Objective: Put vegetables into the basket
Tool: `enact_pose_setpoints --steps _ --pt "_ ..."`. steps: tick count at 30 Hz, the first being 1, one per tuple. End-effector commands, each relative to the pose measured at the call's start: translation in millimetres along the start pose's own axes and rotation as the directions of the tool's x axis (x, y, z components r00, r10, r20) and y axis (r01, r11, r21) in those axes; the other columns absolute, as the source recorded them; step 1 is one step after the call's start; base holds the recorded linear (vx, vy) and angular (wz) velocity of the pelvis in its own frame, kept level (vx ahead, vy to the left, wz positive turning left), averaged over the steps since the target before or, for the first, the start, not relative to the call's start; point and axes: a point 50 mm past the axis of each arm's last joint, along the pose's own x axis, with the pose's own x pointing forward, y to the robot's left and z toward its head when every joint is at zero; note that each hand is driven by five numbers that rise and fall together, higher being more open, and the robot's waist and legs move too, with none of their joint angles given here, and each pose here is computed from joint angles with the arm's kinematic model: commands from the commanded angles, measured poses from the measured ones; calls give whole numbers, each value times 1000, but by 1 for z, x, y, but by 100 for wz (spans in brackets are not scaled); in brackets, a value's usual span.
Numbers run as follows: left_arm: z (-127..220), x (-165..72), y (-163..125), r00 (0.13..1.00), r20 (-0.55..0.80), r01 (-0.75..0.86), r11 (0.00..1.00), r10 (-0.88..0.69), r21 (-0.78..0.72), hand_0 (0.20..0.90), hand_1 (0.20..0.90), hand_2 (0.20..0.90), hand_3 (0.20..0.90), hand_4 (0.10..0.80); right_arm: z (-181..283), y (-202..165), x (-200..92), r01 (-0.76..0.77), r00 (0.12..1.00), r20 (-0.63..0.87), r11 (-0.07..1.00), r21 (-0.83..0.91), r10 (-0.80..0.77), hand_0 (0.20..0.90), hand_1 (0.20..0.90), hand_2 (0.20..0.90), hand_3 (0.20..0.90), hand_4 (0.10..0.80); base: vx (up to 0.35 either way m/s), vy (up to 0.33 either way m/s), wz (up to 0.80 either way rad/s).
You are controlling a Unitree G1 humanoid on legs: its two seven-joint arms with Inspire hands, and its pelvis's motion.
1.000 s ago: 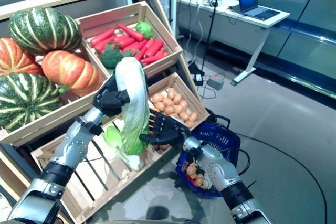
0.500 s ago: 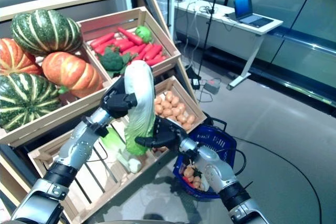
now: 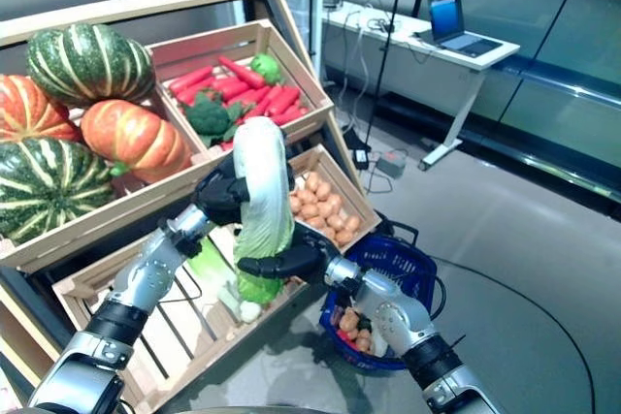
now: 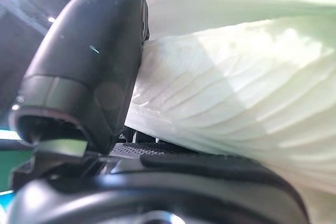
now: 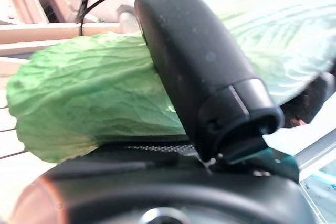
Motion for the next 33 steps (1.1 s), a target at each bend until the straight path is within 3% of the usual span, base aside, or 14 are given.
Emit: enact_pose_setpoints --steps 1,8,9,13,15,17,18,19,26,33 --pt "-16 62 -45 943 107 328 932 -314 -153 300 300 300 300 400 98 76 53 -448 782 439 889 -95 442 300 300 300 300 400 0 0 0" --pt "-14 58 -41 944 113 325 936 -312 -136 302 302 302 302 402 97 66 48 -399 806 440 913 -87 395 300 300 300 300 400 0 0 0" --pt "-14 57 -41 943 113 325 937 -312 -130 382 382 382 382 455 96 64 48 -395 808 441 915 -86 391 300 300 300 300 400 0 0 0" --pt "-9 57 -41 938 122 337 934 -323 -115 368 368 368 368 445 94 61 46 -386 815 437 919 -80 381 300 300 300 300 400 0 0 0" --pt "-7 59 -42 938 128 337 935 -323 -112 434 434 434 434 489 93 60 47 -382 819 433 921 -76 375 300 300 300 300 400 0 0 0" --pt "-6 59 -42 938 137 335 936 -320 -106 571 571 571 571 580 92 59 47 -373 827 428 925 -66 364 300 300 300 300 400 0 0 0" --pt "-5 59 -42 938 140 332 938 -317 -104 789 789 789 789 726 91 58 46 -370 831 424 927 -61 359 300 300 300 300 400 0 0 0" --pt "-4 58 -42 940 140 325 940 -310 -104 900 900 900 900 800 89 57 46 -366 834 421 929 -58 355 300 300 300 300 400 0 0 0" --pt "0 50 -31 963 135 244 966 -232 -80 900 900 900 900 800 79 46 39 -324 860 410 946 -18 303 300 300 300 300 400 0 0 0" --pt "-4 23 -10 987 120 120 989 -109 -86 900 900 900 900 800 66 28 21 -260 872 442 964 52 211 300 300 300 300 400 -2 0 -1"
